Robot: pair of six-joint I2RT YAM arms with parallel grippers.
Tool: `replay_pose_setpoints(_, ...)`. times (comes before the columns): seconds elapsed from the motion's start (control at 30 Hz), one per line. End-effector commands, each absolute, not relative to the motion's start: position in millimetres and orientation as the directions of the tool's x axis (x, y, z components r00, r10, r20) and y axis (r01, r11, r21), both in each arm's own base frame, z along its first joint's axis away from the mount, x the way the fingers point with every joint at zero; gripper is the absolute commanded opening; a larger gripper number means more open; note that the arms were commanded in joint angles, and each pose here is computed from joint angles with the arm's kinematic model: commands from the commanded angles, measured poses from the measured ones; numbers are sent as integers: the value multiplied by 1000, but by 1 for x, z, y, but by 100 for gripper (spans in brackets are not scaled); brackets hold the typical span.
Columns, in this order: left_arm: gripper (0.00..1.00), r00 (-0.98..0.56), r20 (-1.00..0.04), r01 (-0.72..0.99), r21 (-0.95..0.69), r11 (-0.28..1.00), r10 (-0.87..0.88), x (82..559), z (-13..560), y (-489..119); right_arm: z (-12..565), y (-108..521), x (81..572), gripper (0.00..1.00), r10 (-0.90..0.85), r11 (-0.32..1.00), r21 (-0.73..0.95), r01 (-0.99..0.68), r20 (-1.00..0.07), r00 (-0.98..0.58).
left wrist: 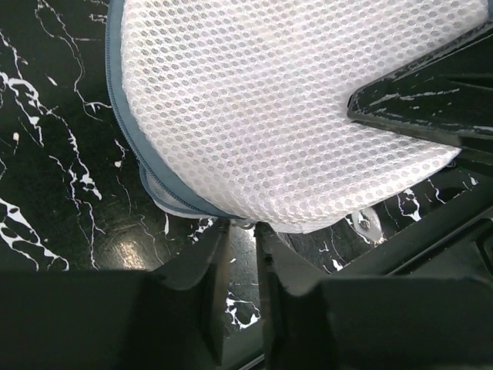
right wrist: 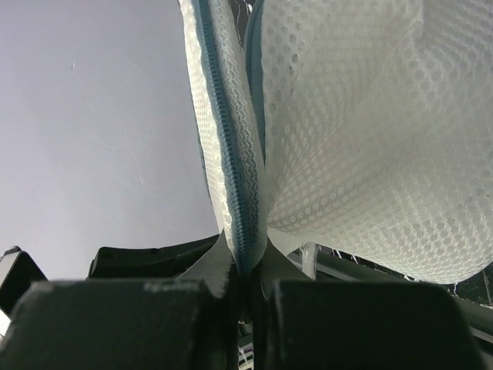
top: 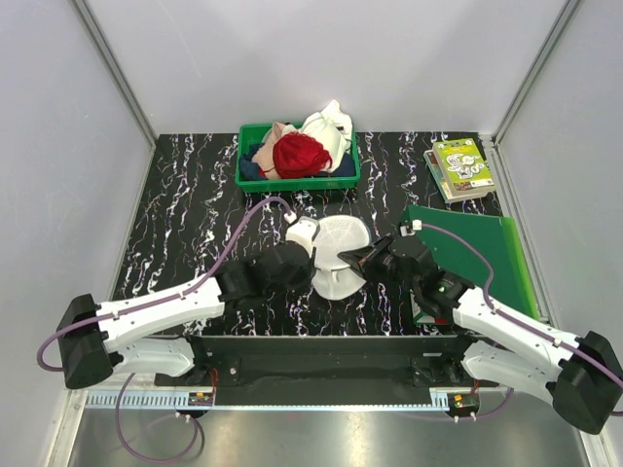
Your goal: Place the bra in the laundry bag and zip it closed
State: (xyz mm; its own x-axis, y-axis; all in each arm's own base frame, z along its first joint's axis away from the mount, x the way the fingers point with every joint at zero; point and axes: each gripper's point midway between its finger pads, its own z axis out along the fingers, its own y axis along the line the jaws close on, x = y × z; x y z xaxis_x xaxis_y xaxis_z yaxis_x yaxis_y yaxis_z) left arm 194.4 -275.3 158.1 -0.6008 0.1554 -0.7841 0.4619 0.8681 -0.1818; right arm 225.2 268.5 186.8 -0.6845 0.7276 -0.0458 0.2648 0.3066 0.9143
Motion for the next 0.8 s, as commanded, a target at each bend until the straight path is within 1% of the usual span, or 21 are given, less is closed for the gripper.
replay_pose_setpoints(0.0,15,-539,-836,445,-177,878,105,211,185,-284,200,268,223,0,728,263,933,246,-25,-685)
replay_pose_setpoints(0.03,11,-543,-832,438,-166,884,113,211,184,-281,201,267,223,0,727,264,933,244,-26,-686)
replay_pose_setpoints(0.07,2,-537,-835,422,-147,895,116,214,183,-277,200,266,223,0,729,262,933,246,-25,-684)
replay_pose_setpoints(0.1,0,-540,-833,404,-129,906,122,216,180,-272,201,266,223,0,729,260,934,244,-24,-684)
replay_pose_setpoints(0.2,0,-547,-824,321,-42,946,149,223,168,-246,201,265,221,0,723,264,935,237,-29,-690)
replay_pose_setpoints(0.23,0,-570,-806,274,-7,962,157,227,159,-230,199,264,221,0,722,268,934,238,-31,-691)
replay_pose_setpoints(0.3,0,-595,-787,256,8,967,164,230,149,-216,197,263,222,0,709,282,931,232,-40,-704)
replay_pose_setpoints(0.37,0,-580,-801,256,-4,967,150,231,153,-208,194,266,221,0,675,305,926,221,-47,-736)
replay_pose_setpoints(0.43,0,-571,-803,284,0,959,169,229,155,-208,195,266,223,0,640,325,925,194,-64,-766)
replay_pose_setpoints(0.47,0,-572,-803,328,-36,944,168,223,159,-214,198,269,229,0,602,367,919,145,-115,-790)
replay_pose_setpoints(0.5,0,-574,-802,355,-58,933,169,218,160,-217,200,272,232,0,567,381,917,119,-130,-814)
replay_pose_setpoints(0.53,0,-567,-810,383,-99,918,149,215,166,-223,204,276,230,0,491,379,921,84,-123,-863)
replay_pose_setpoints(0.57,0,-570,-811,446,-171,879,132,203,174,-233,196,286,236,0,404,442,896,44,-155,-902)
replay_pose_setpoints(0.6,0,-573,-811,478,-215,852,117,196,179,-239,195,292,238,3,344,460,888,20,-158,-926)
replay_pose_setpoints(0.63,0,-584,-807,491,-268,829,85,191,182,-246,219,304,241,9,263,439,897,-52,-184,-947)
replay_pose_setpoints(0.67,0,-602,-795,524,-324,788,74,181,187,-255,192,304,241,26,188,523,851,-50,-173,-967)
replay_pose_setpoints(0.7,0,-608,-792,531,-357,769,52,179,191,-260,189,302,250,37,192,570,820,-60,-203,-960)
replay_pose_setpoints(0.73,0,-637,-771,515,-400,758,26,174,188,-263,189,295,256,46,200,628,777,-41,-213,-956)
replay_pose_setpoints(0.77,0,-647,-762,506,-420,753,10,173,188,-265,186,287,261,58,190,680,729,-71,-269,-944)
